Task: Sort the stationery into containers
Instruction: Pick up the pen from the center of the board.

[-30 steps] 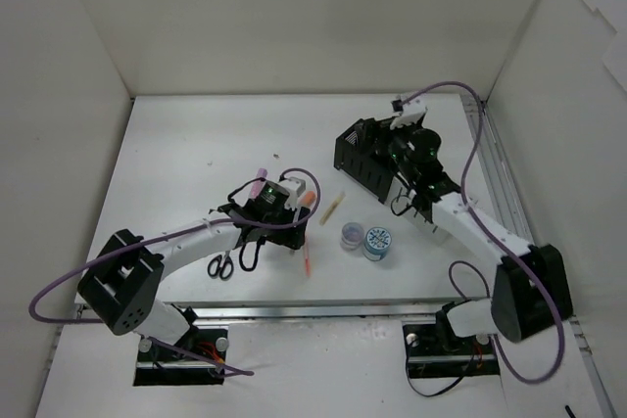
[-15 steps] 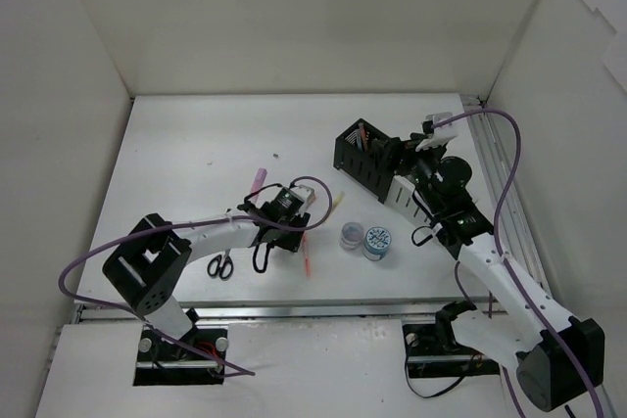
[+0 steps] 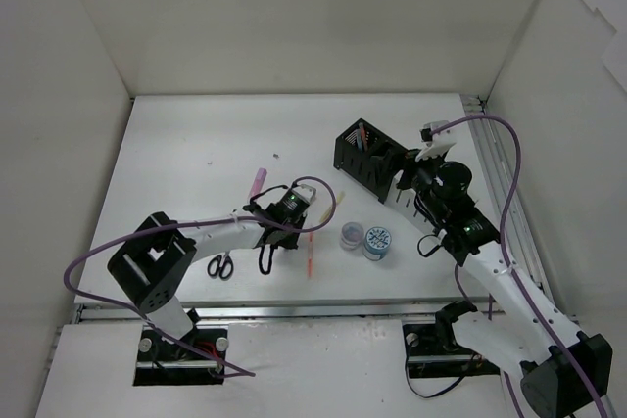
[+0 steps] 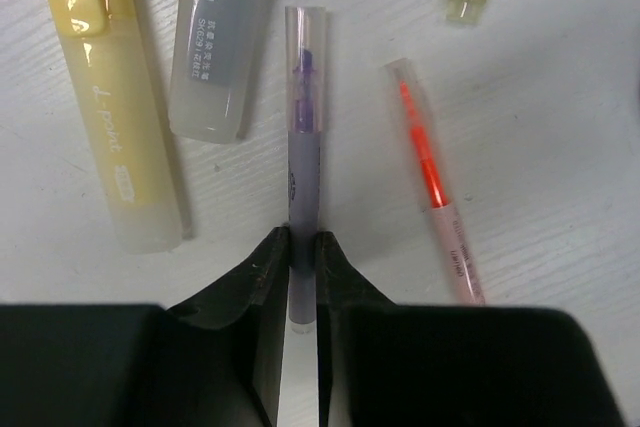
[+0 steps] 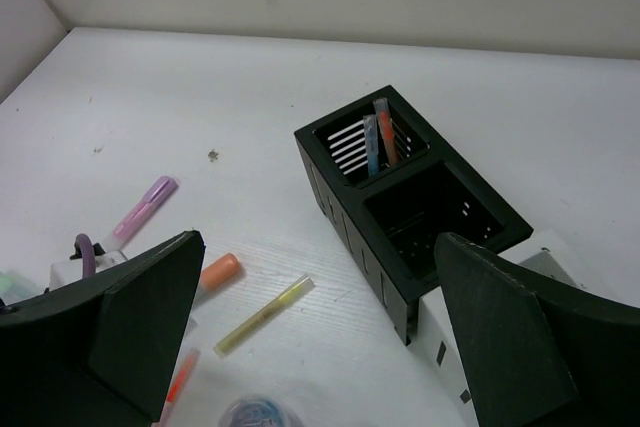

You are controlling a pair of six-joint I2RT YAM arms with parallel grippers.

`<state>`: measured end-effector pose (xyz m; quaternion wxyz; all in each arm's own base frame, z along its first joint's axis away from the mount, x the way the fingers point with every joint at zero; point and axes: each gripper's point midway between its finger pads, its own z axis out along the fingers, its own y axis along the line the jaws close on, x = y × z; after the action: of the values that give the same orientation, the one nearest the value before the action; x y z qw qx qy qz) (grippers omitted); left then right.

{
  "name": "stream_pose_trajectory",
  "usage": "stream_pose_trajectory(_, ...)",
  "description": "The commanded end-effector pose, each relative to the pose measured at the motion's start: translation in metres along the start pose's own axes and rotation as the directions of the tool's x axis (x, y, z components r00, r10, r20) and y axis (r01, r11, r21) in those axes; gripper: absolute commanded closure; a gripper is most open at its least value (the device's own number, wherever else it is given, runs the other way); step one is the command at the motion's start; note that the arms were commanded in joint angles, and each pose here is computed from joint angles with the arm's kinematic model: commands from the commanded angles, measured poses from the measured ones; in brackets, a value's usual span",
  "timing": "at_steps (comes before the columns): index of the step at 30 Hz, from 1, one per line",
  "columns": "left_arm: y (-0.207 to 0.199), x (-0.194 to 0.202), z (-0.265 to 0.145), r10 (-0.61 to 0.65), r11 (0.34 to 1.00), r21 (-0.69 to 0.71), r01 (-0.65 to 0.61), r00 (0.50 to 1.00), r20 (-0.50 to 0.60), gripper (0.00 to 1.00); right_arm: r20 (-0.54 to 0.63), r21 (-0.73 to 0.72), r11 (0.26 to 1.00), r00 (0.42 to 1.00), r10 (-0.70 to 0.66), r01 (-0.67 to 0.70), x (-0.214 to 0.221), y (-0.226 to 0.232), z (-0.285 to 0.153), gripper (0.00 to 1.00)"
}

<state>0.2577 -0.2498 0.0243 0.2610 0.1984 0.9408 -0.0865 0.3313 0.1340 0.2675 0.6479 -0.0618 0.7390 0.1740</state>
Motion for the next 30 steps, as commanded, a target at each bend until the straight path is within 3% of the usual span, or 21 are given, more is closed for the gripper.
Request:
stream_pose_trajectory(1, 0.001, -0.014, -0.014, -0.001, 1.0, -0.011, 0.002, 0.998, 0.059, 1.0, 0.059, -0.079, 0.997, 0.998, 0.027, -0.023, -0.027, 0.019, -0.005, 0.02)
stream_pose_trajectory(8, 0.002, -0.042, -0.056, -0.022, 1.0, 0.017, 0.019, 0.973, 0.229, 1.0, -0.052, -0.257, 0.957, 0.991, 0.124, -0.133, -0.004, 0.055, -0.002, 0.02)
stream_pose_trajectory(15, -0.013, -0.094, -0.134, -0.042, 0.985, 0.161, -0.063, 0.817, 0.576, 1.0, -0.138, -0.447, 0.842, 0.953, 0.269, -0.302, 0.003, 0.104, 0.015, 0.02)
stream_pose_trajectory(19, -0.011, -0.109, -0.154, -0.013, 0.985, 0.14, -0.099, 0.772, 0.635, 1.0, -0.188, -0.555, 0.763, 0.944, 0.273, -0.331, 0.002, 0.15, 0.018, 0.02)
stream_pose_trajectory(23, -0.012, -0.123, -0.164, -0.014, 0.985, 0.136, -0.106, 0.739, 0.674, 1.0, -0.225, -0.565, 0.729, 0.922, 0.315, -0.387, 0.009, 0.172, 0.031, 0.02)
stream_pose_trajectory(30, -0.02, -0.133, -0.168, -0.014, 0.979, 0.155, -0.129, 0.723, 0.691, 1.0, -0.28, -0.52, 0.726, 0.893, 0.353, -0.45, 0.032, 0.191, 0.046, 0.05)
